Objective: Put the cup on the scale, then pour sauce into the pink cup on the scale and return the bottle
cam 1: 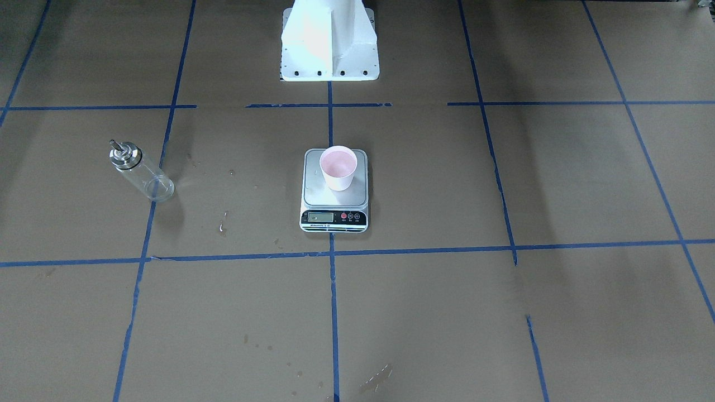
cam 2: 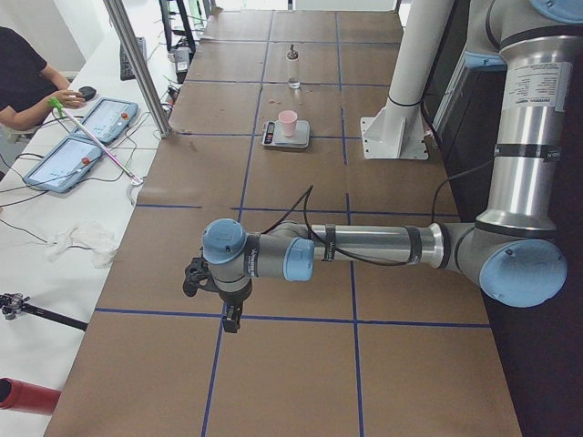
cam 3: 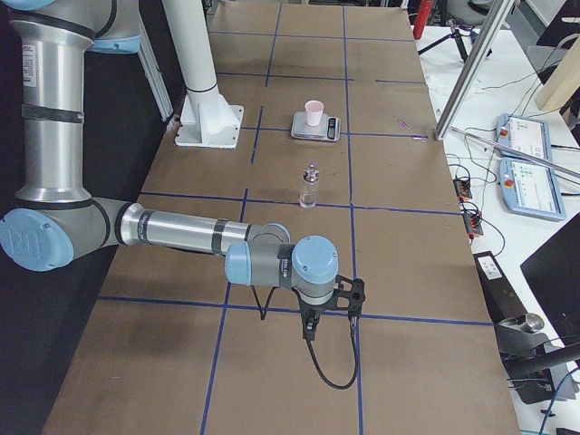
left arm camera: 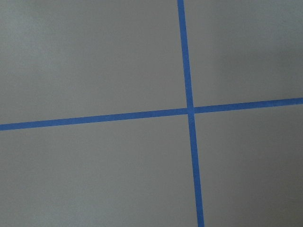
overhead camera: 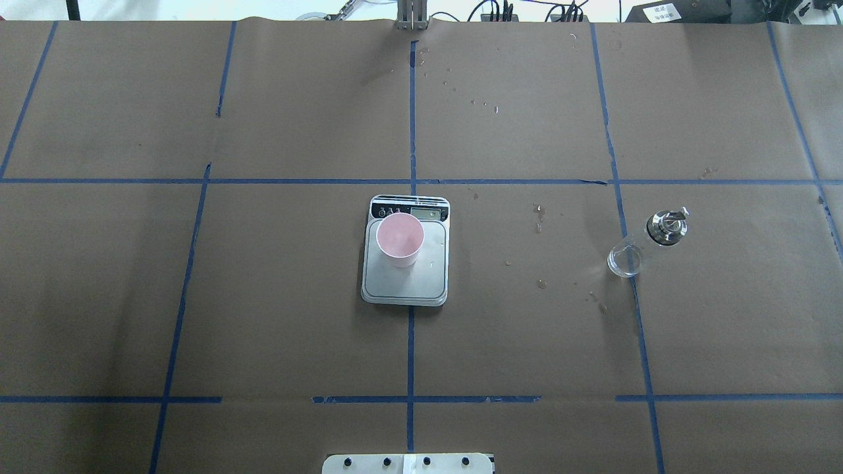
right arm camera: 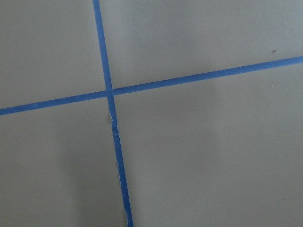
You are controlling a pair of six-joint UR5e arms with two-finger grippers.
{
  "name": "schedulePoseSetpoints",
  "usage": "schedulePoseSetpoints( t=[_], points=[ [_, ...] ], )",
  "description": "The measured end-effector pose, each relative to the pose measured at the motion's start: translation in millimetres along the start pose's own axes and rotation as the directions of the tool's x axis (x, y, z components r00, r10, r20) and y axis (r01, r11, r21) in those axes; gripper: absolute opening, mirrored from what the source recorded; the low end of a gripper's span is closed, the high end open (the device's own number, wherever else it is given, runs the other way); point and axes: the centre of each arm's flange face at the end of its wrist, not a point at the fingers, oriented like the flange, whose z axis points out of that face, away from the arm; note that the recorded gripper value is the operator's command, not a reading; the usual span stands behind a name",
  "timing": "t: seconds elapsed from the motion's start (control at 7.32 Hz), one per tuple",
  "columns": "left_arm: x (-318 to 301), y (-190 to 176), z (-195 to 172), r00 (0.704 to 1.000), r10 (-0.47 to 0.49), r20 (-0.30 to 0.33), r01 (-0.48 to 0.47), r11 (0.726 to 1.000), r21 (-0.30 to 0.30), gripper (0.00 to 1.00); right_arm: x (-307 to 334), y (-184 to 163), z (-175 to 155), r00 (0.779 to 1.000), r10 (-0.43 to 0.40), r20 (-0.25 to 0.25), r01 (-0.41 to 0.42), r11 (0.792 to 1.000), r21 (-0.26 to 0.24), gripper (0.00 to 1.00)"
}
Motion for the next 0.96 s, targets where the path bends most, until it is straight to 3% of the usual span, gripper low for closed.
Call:
schedulePoseSetpoints(
  t=[0.96],
  points=[
    [0.8,-1.4,-0.9,1.0,0.003,0.0,-0.003,1.0,0.002,1.0,-0.8,-0.4,-1.6,0.999,-0.041,-0.004,0.041,0.999,0.014,1.0]
  ],
)
